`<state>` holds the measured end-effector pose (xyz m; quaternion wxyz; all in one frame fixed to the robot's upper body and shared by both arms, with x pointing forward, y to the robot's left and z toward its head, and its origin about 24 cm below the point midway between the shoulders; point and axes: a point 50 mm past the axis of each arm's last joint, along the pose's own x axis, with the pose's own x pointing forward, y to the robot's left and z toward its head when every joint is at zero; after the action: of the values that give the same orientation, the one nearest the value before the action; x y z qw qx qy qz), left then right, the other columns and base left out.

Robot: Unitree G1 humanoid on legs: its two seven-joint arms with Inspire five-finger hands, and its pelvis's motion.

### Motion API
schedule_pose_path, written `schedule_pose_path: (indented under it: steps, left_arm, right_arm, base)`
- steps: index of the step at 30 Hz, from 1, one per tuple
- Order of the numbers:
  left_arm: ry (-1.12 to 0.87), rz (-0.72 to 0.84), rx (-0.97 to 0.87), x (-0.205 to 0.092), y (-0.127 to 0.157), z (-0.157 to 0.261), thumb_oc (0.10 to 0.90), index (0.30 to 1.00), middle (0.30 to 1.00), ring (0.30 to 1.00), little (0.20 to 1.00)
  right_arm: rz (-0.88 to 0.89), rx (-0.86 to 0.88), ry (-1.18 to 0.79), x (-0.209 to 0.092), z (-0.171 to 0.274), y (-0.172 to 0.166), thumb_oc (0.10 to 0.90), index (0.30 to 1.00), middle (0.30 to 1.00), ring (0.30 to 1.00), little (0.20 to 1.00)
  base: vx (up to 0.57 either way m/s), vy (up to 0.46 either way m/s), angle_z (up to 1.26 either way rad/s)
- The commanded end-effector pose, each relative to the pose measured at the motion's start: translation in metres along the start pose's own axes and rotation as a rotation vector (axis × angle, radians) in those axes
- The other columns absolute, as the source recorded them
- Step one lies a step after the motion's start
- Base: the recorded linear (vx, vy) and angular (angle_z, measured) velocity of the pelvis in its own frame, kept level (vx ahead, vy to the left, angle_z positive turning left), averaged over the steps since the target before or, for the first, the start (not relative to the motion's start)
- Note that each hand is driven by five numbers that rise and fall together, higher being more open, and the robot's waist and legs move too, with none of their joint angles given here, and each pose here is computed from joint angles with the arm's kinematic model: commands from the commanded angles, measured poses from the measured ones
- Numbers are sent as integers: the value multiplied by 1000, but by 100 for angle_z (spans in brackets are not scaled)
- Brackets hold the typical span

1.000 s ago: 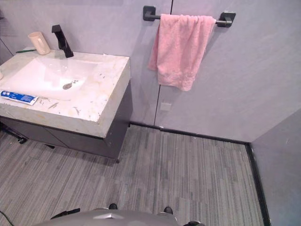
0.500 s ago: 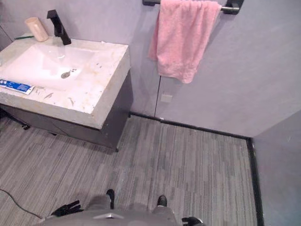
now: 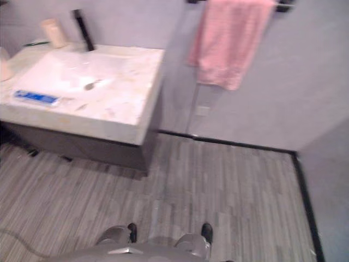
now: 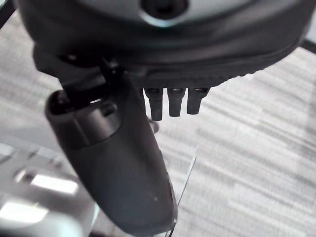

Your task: Organize the bathroom.

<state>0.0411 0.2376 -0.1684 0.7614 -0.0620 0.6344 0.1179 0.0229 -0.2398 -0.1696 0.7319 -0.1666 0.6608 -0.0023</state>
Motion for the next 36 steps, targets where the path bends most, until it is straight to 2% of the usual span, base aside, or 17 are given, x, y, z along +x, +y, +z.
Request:
schedule_pose_path:
  steps: [1, 7, 11, 16, 24, 31, 36]
  left_arm:
    - [-73, 35, -47, -3, 16, 14, 800, 900, 900, 900, 900]
    - [-37, 90, -32, -8, 37, -9, 800, 900, 900, 900, 900]
    - [-52, 149, -68, -11, 51, 6, 800, 900, 900, 900, 900]
    - [-96, 128, -69, -11, 45, 22, 800, 900, 900, 900, 900]
    - [-104, 61, -141, -10, 39, 8, 800, 900, 900, 900, 900]
    - [-66, 45, -162, -6, 27, -4, 800, 900, 900, 900, 900]
    - [-47, 28, -193, -2, 9, -10, 800, 900, 900, 900, 900]
  right_arm:
    - [-121, -50, -141, -1, 44, -35, 800, 900, 900, 900, 900]
    - [-136, -88, -163, -2, 52, -36, 800, 900, 900, 900, 900]
    - [-97, -120, -152, -1, 46, -30, 800, 900, 900, 900, 900]
    - [-96, -100, -150, -1, 44, -29, 800, 900, 900, 900, 900]
    - [-105, -89, -155, -1, 44, -32, 800, 900, 900, 900, 900]
    - [-73, 17, -125, 0, 32, -26, 800, 900, 900, 900, 900]
    - [-95, -7, -94, 0, 30, -34, 800, 900, 900, 900, 900]
  base:
    - [-13, 239, -9]
    - [-13, 176, -33]
    - [83, 31, -60]
    - [27, -80, 60]
    - [11, -17, -3]
    - [24, 312, 0]
    - [18, 503, 3]
